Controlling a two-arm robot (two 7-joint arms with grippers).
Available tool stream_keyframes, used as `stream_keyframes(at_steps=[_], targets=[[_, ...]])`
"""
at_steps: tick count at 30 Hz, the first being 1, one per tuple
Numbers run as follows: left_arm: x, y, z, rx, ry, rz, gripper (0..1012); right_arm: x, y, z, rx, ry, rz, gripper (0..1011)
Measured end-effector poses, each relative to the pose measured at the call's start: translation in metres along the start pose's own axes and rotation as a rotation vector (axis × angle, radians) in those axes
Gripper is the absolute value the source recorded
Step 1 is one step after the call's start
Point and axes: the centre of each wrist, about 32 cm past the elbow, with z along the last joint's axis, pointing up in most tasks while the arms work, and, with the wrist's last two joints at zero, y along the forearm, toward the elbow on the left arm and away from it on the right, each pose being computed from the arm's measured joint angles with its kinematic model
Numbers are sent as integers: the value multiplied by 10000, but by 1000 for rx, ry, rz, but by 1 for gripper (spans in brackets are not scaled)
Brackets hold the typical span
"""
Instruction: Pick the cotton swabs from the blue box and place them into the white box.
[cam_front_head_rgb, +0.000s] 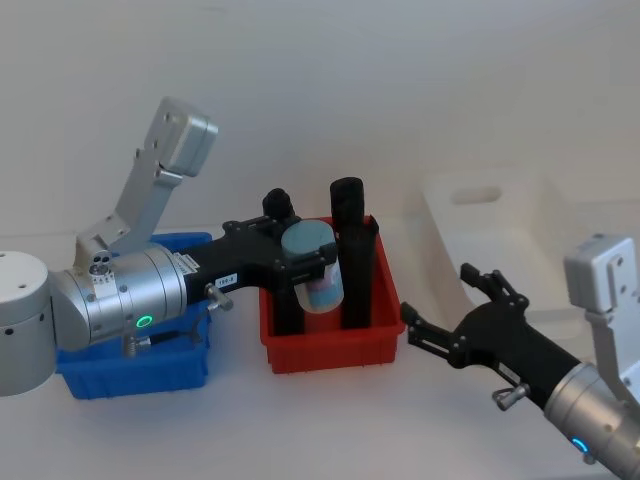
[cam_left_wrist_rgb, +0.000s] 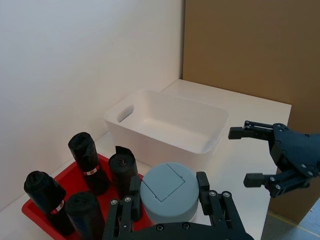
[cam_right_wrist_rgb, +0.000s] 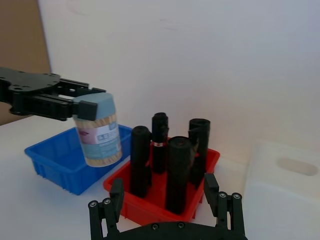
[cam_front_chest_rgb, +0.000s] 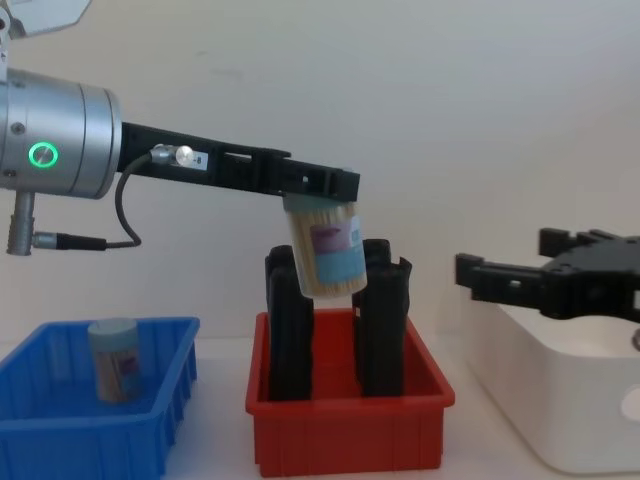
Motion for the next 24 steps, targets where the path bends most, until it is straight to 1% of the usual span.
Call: stream_keyframes(at_steps=[4, 7, 11, 18, 24], targets=[[-1, 0, 3, 0, 0, -2, 671, -29, 74, 55, -8, -10, 69, 1001], [-1, 0, 4, -1, 0, -3, 670, -42, 122, 80, -13, -15, 103, 1001], [-2, 0, 5, -1, 0, -4, 670, -63, 228, 129, -27, -27, 173, 1001], [-2, 0, 6, -1, 0, -5, 671, -96, 394, 185, -44, -42, 241, 1001], [-2, 0, 6, -1, 0, -6, 670, -113, 510, 214, -60, -51, 262, 1001]])
